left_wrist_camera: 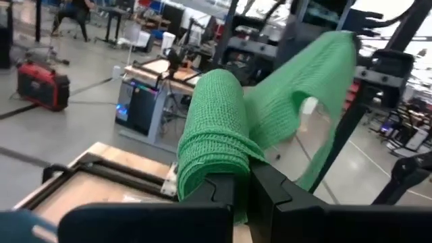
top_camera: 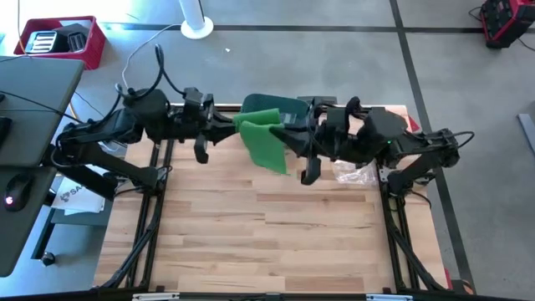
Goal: Roll bandage
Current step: Roll the green bandage
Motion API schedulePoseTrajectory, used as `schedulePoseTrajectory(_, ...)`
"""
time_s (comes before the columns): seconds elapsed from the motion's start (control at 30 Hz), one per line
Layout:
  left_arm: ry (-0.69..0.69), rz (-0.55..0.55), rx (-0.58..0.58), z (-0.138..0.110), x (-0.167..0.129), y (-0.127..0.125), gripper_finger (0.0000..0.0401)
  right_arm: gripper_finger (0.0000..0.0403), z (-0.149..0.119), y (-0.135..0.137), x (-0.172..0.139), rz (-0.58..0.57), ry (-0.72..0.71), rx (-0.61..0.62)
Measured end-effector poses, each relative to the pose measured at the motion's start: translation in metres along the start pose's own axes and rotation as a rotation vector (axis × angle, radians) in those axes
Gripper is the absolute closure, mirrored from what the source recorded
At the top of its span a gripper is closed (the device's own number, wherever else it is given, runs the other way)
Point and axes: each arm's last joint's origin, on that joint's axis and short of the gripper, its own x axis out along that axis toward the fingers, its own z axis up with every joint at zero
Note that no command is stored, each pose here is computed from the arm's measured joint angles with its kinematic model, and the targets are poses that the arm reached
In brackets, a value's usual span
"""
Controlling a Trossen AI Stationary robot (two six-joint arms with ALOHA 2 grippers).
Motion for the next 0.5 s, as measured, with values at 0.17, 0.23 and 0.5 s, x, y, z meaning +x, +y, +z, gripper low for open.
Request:
schedulePoseTrajectory(0.17,-0.123,-0.052,0.013,0.011,0.001,-0.006,0.0396,0.0403,0.001,-0.001,-0.007,0.086,0.067,0.053)
schedulePoseTrajectory(0.23,-0.218,-0.085,0.005,0.021,-0.002,-0.008,0.0396,0.0403,-0.004,0.001,-0.009,0.176,0.141,0.061)
schedulePoseTrajectory(0.5,-0.338,-0.265,-0.093,0.037,-0.012,-0.014,0.0396,0.0400,-0.035,-0.001,-0.015,0.110,0.433,-0.012)
